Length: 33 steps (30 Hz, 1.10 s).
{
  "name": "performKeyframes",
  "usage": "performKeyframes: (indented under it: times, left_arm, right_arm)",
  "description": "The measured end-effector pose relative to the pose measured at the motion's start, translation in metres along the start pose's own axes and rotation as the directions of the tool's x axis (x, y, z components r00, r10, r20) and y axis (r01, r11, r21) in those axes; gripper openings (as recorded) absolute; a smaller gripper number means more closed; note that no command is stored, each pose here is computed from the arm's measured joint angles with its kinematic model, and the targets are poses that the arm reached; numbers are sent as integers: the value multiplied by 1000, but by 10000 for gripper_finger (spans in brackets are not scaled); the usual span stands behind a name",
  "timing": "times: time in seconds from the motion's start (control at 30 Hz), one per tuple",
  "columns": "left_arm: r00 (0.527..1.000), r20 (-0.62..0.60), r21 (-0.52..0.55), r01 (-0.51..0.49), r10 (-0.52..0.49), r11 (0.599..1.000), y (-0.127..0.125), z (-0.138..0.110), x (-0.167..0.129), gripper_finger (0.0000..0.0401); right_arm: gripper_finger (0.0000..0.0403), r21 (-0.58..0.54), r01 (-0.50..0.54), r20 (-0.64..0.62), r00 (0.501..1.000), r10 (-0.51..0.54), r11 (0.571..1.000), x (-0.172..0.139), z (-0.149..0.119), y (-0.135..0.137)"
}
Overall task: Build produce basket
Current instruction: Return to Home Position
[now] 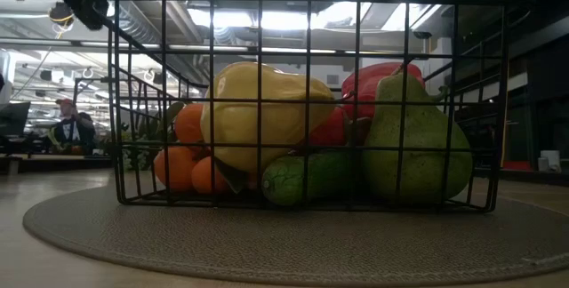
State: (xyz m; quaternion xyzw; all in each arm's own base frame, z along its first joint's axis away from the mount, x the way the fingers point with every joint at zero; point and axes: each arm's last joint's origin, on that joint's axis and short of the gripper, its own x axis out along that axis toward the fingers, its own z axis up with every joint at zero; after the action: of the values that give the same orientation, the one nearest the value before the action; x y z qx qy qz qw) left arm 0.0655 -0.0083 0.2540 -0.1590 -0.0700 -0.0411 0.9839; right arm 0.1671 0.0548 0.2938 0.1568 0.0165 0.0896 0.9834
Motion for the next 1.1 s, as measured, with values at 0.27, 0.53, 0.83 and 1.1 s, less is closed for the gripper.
performKeyframes:
  times: [0.27, 0.53, 0.83, 1.1]
  left_arm:
    - [999, 25, 43, 38, -39, 998, 6, -27, 10, 142]
    - [996, 77, 34, 52, -55, 998, 14, -57, 17, 142]
    - [994, 93, 13, 50, -51, 999, 17, -65, 18, 142]
    - [999, 23, 42, 29, -30, 999, 19, -72, 19, 142]
  right_arm:
    - [162, 40, -48, 113, 993, 43, 998, -22, -35, -15]
    - [162, 57, -74, 126, 990, 66, 996, -34, -46, -20]
    - [162, 12, -80, 117, 990, 78, 997, -42, -52, -23]
    - [162, -55, -144, 84, 985, 148, 988, -44, -53, -22]
